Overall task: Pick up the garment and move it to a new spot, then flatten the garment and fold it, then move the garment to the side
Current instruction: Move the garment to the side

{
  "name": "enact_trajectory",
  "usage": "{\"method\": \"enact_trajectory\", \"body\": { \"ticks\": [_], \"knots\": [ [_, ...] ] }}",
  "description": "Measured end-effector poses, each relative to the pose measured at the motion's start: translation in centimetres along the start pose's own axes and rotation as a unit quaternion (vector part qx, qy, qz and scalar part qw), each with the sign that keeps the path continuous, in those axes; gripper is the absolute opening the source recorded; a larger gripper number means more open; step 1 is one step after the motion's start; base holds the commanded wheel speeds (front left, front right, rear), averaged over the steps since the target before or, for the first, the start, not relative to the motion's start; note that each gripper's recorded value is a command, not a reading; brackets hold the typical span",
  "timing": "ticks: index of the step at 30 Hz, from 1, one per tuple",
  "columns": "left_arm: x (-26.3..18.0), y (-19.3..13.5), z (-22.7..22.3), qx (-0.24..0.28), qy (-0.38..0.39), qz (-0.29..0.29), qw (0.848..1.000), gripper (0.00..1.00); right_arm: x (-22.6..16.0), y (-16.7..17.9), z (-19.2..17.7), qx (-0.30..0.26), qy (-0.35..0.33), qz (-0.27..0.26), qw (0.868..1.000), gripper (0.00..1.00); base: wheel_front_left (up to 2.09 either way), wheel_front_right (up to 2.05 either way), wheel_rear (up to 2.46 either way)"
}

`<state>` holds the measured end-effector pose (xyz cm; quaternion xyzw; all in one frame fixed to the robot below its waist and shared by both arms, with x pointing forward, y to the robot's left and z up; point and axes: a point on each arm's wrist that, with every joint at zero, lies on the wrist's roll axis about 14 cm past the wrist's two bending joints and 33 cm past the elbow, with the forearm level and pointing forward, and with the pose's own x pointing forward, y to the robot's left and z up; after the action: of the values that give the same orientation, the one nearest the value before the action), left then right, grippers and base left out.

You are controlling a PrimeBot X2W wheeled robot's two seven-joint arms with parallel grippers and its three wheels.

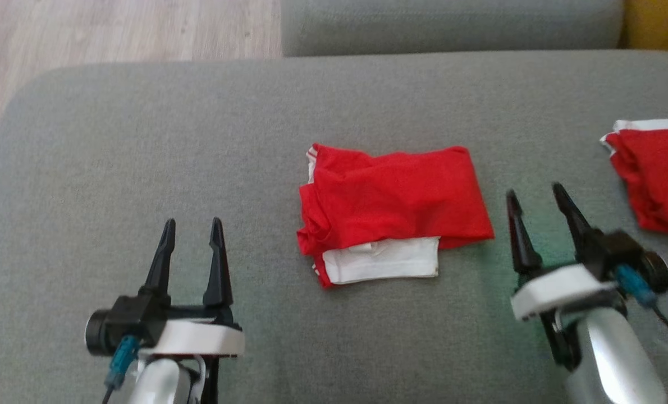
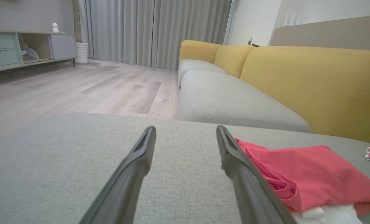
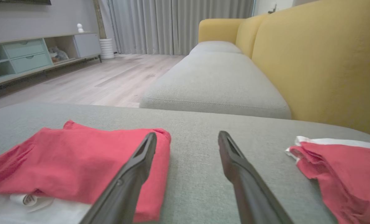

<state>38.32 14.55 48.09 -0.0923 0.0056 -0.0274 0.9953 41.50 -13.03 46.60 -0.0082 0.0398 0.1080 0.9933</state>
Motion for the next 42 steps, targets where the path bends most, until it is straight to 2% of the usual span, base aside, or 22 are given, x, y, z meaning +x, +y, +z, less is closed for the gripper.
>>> {"method": "enact_trajectory", "body": {
  "ticks": [4,8,15,22,23,24,25,33,37,42],
  "knots": [
    [0.9,0.4,-0.2,0.009,0.003,0.003,1.0,1.0,2.6,1.1,-0.8,0.002,0.034,0.021,0.999,1.0,0.0,0.0,0.0],
    [1.4,1.0,-0.6,0.011,0.009,0.011,1.0,1.0,4.4,2.5,-3.5,0.012,0.096,0.043,0.994,1.0,0.0,0.0,0.0],
    [1.2,1.9,-1.4,0.015,0.022,0.023,0.999,1.0,4.7,4.6,-9.2,0.015,0.21,0.074,0.975,1.0,0.0,0.0,0.0],
    [1.4,2.2,-0.9,0.019,0.016,0.028,0.999,1.0,6.3,5.2,-9.6,-0.003,0.241,0.091,0.966,1.0,0.0,0.0,0.0],
    [1.4,2.2,-0.9,0.02,0.015,0.028,0.999,1.0,6.3,5.2,-9.6,0.0,0.243,0.092,0.966,0.95,0.0,0.0,0.0],
    [1.4,2.1,-0.8,0.02,0.014,0.028,0.999,1.0,6.3,5.3,-9.6,0.002,0.244,0.093,0.965,0.64,0.0,0.0,0.0],
    [1.3,2.0,-0.7,0.02,0.013,0.026,0.999,1.0,6.3,5.5,-9.5,0.004,0.244,0.095,0.965,0.0,0.0,0.0,0.0],
    [1.4,0.7,0.3,0.018,-0.002,0.007,1.0,1.0,5.3,5.1,-8.3,-0.018,0.224,0.102,0.969,0.0,0.0,0.0,0.0],
    [1.8,-0.8,0.9,0.016,-0.012,-0.015,1.0,1.0,4.7,2.5,-7.3,-0.046,0.21,0.085,0.973,0.0,0.0,0.0,0.0],
    [2.4,-4.0,1.5,0.013,-0.024,-0.062,0.998,1.0,3.9,-1.7,-4.7,-0.111,0.181,0.062,0.975,0.0,0.0,0.0,0.0]
  ]
}}
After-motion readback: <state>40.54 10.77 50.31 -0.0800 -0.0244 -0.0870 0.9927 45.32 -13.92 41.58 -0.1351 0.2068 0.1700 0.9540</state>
